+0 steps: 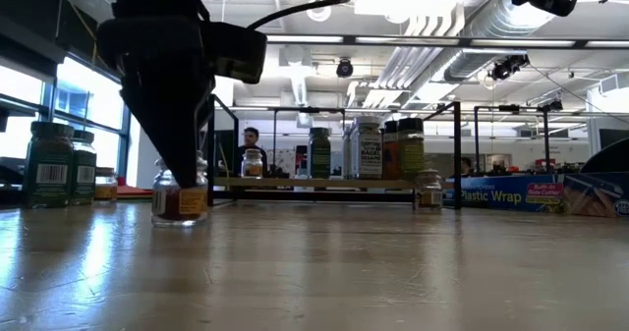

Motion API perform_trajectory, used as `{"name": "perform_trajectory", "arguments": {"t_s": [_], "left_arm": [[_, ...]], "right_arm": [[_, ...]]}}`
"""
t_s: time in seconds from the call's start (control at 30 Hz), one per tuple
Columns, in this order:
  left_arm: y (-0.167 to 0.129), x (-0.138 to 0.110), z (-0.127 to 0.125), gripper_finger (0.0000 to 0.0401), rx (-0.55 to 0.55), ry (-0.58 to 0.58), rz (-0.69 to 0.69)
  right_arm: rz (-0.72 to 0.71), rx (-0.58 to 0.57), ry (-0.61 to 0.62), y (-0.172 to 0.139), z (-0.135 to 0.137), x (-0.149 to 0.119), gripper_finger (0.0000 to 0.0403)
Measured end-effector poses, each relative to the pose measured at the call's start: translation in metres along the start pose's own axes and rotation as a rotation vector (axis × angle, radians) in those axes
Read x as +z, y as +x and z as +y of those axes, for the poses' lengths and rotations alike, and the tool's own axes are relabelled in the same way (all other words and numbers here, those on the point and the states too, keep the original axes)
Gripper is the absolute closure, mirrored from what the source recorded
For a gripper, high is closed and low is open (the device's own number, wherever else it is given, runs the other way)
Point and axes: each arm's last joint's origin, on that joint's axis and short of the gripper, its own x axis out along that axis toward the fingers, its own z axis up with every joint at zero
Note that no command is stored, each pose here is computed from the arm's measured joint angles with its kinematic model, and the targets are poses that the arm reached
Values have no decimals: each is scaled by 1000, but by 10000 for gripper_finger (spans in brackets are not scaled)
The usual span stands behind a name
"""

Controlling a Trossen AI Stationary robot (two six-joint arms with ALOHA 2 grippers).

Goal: Shelf spices
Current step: Put the bottom center brown bottle on the shelf aligned with the other brown seasoning bottle

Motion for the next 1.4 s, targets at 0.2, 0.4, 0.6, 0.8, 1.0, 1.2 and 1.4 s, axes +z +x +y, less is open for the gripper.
{"name": "perform_trajectory", "arguments": {"t_s": [0.2, 0.4, 0.6, 0.8, 1.0, 1.2, 1.4], "left_arm": [[-9, 9, 1, 231, -40, -35, 34], [-55, 54, 17, 231, -32, -41, 3], [-99, 101, 87, 231, 79, -198, -61], [-104, 115, 179, 231, 170, -370, -38], [-88, 115, 244, 231, 210, -469, 20], [-67, 114, 272, 229, 199, -535, 87], [-60, 117, 277, 207, 283, -494, 81]], "right_arm": [[0, 0, -4, 0, 0, 0, 402], [-5, -8, -16, 0, 0, 0, 402], [-22, -33, -60, 0, -1, 1, 402], [-30, -47, -93, 0, -1, 1, 402], [-43, -69, -97, 0, -2, 1, 402], [-54, -86, -95, 0, -2, 2, 402], [-54, -85, -78, 0, -2, 2, 402]]}}
